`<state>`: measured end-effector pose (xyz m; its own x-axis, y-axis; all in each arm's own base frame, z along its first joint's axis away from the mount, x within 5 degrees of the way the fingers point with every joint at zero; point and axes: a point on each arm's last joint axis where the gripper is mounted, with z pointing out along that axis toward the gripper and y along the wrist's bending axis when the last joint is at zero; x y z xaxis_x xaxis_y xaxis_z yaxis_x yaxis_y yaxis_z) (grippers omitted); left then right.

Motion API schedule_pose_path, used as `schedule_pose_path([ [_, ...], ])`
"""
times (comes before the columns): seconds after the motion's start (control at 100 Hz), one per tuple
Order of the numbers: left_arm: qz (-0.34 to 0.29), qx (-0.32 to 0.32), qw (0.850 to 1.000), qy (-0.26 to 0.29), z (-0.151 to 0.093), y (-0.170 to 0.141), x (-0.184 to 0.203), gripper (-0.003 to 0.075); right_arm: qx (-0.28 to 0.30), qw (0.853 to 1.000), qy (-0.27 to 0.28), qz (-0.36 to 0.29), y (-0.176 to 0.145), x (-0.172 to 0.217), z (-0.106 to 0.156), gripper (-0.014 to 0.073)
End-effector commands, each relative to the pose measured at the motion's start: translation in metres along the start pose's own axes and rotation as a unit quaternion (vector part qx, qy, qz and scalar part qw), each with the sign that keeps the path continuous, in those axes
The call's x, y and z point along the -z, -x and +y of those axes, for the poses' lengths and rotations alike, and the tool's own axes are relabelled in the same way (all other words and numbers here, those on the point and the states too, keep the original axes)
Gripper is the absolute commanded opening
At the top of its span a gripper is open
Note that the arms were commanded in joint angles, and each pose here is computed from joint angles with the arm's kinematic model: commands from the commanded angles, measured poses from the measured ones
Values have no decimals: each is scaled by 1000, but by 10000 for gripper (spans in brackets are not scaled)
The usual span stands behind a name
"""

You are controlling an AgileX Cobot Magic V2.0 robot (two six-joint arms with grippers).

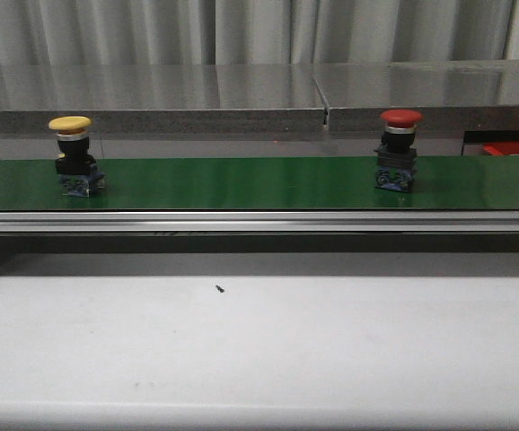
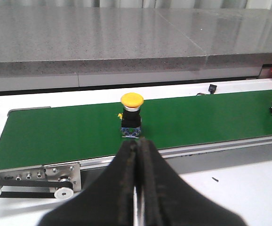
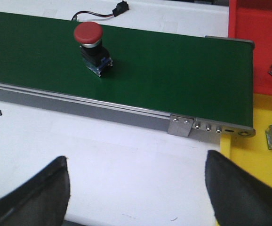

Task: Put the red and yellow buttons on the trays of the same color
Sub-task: 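Grasp the red button at the belt's end with the right gripper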

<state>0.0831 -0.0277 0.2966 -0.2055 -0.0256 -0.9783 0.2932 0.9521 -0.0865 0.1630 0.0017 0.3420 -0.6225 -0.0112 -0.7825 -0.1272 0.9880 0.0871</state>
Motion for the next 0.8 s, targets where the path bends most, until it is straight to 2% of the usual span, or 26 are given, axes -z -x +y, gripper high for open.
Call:
schedule_pose_path([
  [0.0, -33, 10, 999, 6, 0, 12, 2, -19, 1, 1000, 2, -16, 27, -10, -4, 589],
  [0.23, -33, 10, 999, 6, 0, 12, 2, -19, 17, 997, 36, 72, 57, -74, -10, 589],
  [0.63, -33, 10, 999, 6, 0, 12, 2, -19, 72, 991, 56, 102, 98, -156, -3, 589],
  [0.79, -33, 10, 999, 6, 0, 12, 2, -19, 71, 989, 56, 114, 104, -186, -7, 589],
])
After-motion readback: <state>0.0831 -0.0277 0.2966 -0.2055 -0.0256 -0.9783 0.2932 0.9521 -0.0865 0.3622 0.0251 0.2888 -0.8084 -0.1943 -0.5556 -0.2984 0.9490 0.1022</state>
